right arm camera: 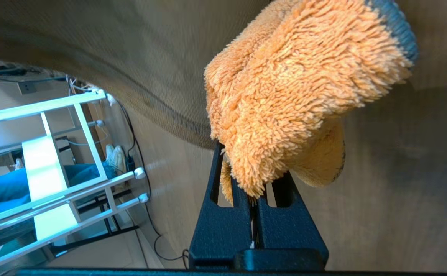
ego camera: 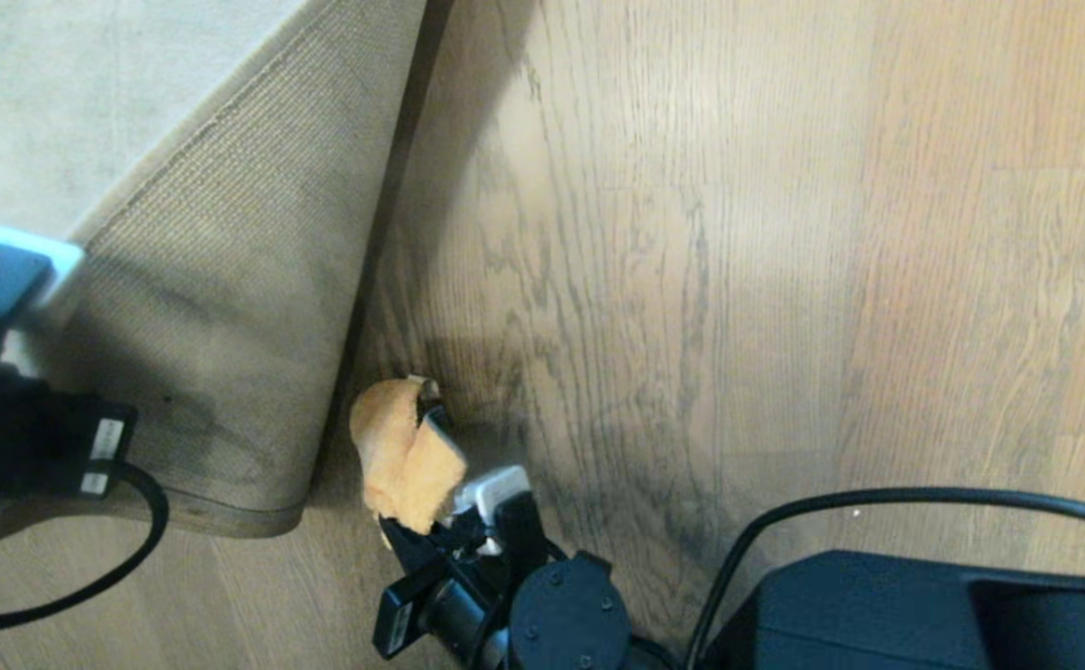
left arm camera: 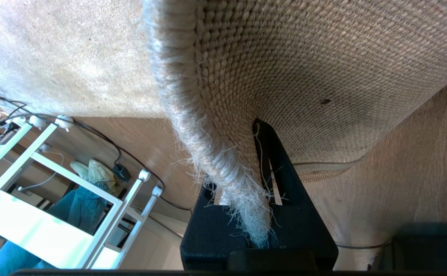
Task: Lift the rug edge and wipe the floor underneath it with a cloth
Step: Wipe the floor under the carpet with a rag
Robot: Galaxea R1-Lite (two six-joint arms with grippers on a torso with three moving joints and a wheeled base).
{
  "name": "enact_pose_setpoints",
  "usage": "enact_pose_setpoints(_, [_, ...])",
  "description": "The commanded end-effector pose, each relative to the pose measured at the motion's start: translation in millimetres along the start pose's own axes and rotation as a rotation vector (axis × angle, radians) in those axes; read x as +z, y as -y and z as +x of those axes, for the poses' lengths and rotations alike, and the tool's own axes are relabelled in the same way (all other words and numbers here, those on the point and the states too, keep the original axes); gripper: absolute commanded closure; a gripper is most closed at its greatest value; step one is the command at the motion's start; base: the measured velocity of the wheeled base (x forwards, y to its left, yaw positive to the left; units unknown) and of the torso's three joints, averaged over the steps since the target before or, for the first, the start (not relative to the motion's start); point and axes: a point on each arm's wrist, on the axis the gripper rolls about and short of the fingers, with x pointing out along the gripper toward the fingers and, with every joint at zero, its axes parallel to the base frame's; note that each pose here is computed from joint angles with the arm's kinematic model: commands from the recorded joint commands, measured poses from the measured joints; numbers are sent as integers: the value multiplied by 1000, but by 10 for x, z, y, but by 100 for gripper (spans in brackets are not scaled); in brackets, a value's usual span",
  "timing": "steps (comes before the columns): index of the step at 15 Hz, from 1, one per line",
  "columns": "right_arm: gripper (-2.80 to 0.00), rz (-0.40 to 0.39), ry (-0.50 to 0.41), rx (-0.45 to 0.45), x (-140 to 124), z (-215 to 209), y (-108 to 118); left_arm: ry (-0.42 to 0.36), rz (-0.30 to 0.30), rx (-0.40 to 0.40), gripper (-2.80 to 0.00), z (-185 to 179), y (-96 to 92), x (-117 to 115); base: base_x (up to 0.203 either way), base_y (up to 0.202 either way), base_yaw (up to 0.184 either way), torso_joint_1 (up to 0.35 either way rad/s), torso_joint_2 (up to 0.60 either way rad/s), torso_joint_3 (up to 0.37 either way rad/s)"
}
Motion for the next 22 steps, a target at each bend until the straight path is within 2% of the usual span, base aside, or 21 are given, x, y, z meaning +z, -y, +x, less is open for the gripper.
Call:
enact_pose_setpoints(1, [0, -5, -27, -9, -380, 56, 83, -2, 0, 7, 0, 1, -2, -1, 0, 0, 0, 0, 0, 0])
enact_pose_setpoints(4, [0, -4, -85, -42, -655, 38, 229, -2, 0, 8, 0, 3, -4, -1, 0, 0, 0, 0, 0, 0])
enact_pose_setpoints(8, [0, -10, -84, -104, -553, 37, 472, -3, 1, 8, 0, 4, -2, -5, 0, 0, 0, 0, 0, 0])
enact_pose_setpoints(11, [0, -16, -70, -155, -279, -39, 641, -5, 3, 6, 0, 9, 4, -4, 0, 0, 0, 0, 0, 0])
enact_pose_setpoints(14, [0, -27, -31, -250, 139, -164, 980, -11, 9, 6, 0, 27, 22, 1, 0, 0, 0, 0, 0, 0])
enact_pose_setpoints(16, [0, -29, -12, -297, 410, -322, 1124, -12, 11, 5, 0, 32, 30, 2, 0, 0, 0, 0, 0, 0])
enact_pose_setpoints(18, [0, -29, -2, -321, 667, -547, 1166, -12, 11, 5, 0, 30, 29, 2, 0, 0, 0, 0, 0, 0])
enact_pose_setpoints(22, [0, -29, 33, -318, 1044, -915, 1088, -11, 9, 5, 0, 29, 27, 2, 0, 0, 0, 0, 0, 0])
